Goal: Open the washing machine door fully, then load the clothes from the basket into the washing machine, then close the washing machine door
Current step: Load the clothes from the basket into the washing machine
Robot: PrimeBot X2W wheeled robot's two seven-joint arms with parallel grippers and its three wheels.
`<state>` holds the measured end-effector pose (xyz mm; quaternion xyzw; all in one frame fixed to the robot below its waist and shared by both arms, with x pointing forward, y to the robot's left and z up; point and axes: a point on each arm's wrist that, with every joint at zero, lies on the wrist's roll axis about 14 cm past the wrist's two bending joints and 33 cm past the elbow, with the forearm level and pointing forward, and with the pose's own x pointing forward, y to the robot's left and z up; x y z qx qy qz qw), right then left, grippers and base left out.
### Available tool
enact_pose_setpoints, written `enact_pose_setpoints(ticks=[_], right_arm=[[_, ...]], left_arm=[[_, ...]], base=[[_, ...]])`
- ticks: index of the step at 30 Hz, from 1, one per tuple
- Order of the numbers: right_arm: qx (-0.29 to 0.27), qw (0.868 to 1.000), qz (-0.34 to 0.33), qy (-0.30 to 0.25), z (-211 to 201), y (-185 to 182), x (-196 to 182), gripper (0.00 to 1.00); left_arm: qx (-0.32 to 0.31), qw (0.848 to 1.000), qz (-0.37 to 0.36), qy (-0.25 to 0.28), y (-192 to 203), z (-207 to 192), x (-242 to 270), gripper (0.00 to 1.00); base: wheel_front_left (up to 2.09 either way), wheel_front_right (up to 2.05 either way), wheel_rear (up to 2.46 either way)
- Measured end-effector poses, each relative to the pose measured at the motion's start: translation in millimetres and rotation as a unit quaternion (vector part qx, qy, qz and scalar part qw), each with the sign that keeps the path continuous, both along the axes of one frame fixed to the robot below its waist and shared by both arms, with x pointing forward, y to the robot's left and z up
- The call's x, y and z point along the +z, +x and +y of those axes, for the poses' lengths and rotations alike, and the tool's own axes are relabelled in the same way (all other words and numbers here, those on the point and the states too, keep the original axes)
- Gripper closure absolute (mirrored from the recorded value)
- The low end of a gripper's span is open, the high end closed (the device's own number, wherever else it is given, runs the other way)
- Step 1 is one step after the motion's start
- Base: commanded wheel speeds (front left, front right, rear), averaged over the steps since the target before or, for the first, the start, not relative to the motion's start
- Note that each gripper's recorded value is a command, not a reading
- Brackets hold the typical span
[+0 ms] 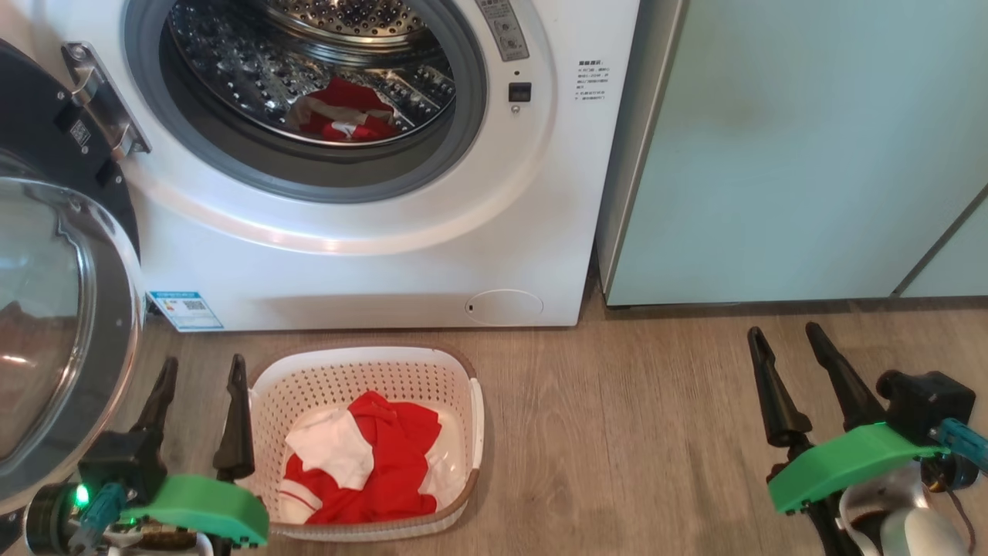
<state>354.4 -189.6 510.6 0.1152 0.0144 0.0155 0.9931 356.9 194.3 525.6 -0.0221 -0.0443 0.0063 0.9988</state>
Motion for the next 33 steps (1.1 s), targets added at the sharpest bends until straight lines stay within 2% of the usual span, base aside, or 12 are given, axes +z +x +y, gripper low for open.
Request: enact_pose_setpoints(ticks=[7,14,22,27,33], right_arm=[[0.004,1.0,0.016,0.0,2.6,5.2,-10.2,0.0],[0.017,1.0,0.015,-0.001,11.8,38.2,-13.2,0.0],[0.029,0.999,0.019,0.008,21.1,93.1,-40.9,0.0],[0.027,0.999,0.037,0.012,19.3,112.1,-70.8,0.0],[0.021,0.998,0.061,0.016,15.2,124.8,-108.4,0.0]], left_arm=[[0.0,1.0,0.017,-0.001,13.1,-1.3,-11.4,0.0],[-0.01,0.999,0.04,-0.01,61.0,-10.5,-31.5,0.0],[-0.044,0.988,0.145,-0.034,128.8,-29.6,-122.6,0.0],[-0.074,0.964,0.25,-0.046,143.6,-44.5,-201.2,0.0],[-0.113,0.916,0.381,-0.055,142.6,-65.7,-289.9,0.0]], base=[[0.0,0.0,0.0],[0.0,0.0,0.0],[0.0,0.0,0.0],[0.0,0.0,0.0],[0.0,0.0,0.0]])
